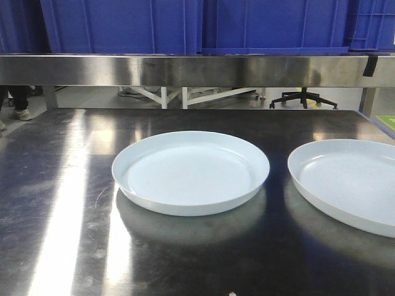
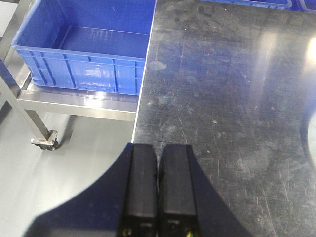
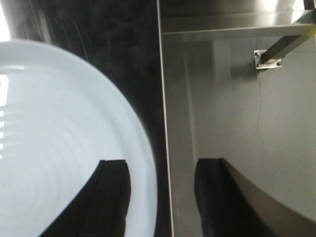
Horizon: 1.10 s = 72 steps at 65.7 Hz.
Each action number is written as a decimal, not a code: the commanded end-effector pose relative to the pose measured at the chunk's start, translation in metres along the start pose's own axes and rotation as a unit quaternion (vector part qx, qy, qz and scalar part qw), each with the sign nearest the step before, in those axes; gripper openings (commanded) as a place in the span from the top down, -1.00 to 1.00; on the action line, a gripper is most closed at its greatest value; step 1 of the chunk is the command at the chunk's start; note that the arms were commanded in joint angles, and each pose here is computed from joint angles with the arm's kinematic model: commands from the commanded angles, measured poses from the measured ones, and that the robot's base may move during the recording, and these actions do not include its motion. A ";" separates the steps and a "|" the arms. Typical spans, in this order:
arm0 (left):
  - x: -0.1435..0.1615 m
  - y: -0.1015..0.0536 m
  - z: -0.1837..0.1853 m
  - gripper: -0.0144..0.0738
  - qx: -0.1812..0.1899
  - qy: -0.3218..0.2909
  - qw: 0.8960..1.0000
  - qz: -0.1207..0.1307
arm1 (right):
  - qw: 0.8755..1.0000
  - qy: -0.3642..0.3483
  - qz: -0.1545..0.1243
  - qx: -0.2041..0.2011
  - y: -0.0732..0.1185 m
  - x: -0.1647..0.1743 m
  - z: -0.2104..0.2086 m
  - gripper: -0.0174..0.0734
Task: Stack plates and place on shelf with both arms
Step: 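Release the plate and raise the left gripper away, then lift the other plate with the right gripper and set it onto the centered plate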
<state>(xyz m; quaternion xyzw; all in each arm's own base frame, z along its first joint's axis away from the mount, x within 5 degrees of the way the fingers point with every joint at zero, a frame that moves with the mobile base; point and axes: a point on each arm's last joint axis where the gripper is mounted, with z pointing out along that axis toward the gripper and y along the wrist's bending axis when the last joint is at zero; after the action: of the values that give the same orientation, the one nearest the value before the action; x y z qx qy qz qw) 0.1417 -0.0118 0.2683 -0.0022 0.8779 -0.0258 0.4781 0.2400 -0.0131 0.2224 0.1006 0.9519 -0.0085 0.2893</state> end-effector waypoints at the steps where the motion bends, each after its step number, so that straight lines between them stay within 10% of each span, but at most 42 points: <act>1: -0.016 -0.002 -0.005 0.49 0.009 -0.052 0.999 -0.005 | 0.999 -0.041 -0.009 -0.005 0.002 -0.017 -0.005 -0.33; 21: -0.016 -0.002 -0.005 0.49 0.009 -0.052 0.999 -0.005 | 1.000 -0.019 -0.011 -0.003 0.003 -0.015 0.011 -0.25; 32: -0.016 -0.002 -0.005 0.49 0.009 -0.052 0.999 -0.005 | 0.999 -0.041 -0.014 -0.007 0.004 -0.019 0.006 0.55; 57: -0.016 -0.002 -0.005 0.49 0.009 -0.052 0.999 -0.005 | 0.982 -0.184 -0.019 -0.027 0.013 -0.073 -0.067 0.51; 72: -0.016 -0.002 -0.005 0.49 0.009 -0.053 0.999 -0.005 | 0.972 -0.206 -0.041 -0.106 0.060 -0.092 -0.093 0.51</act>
<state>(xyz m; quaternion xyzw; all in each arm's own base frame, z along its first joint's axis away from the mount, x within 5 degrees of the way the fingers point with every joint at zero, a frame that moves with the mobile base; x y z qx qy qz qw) 0.1417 -0.0118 0.2683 -0.0022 0.8779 -0.0258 0.4781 0.2711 0.0181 0.3237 0.0515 0.8993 0.0316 0.4332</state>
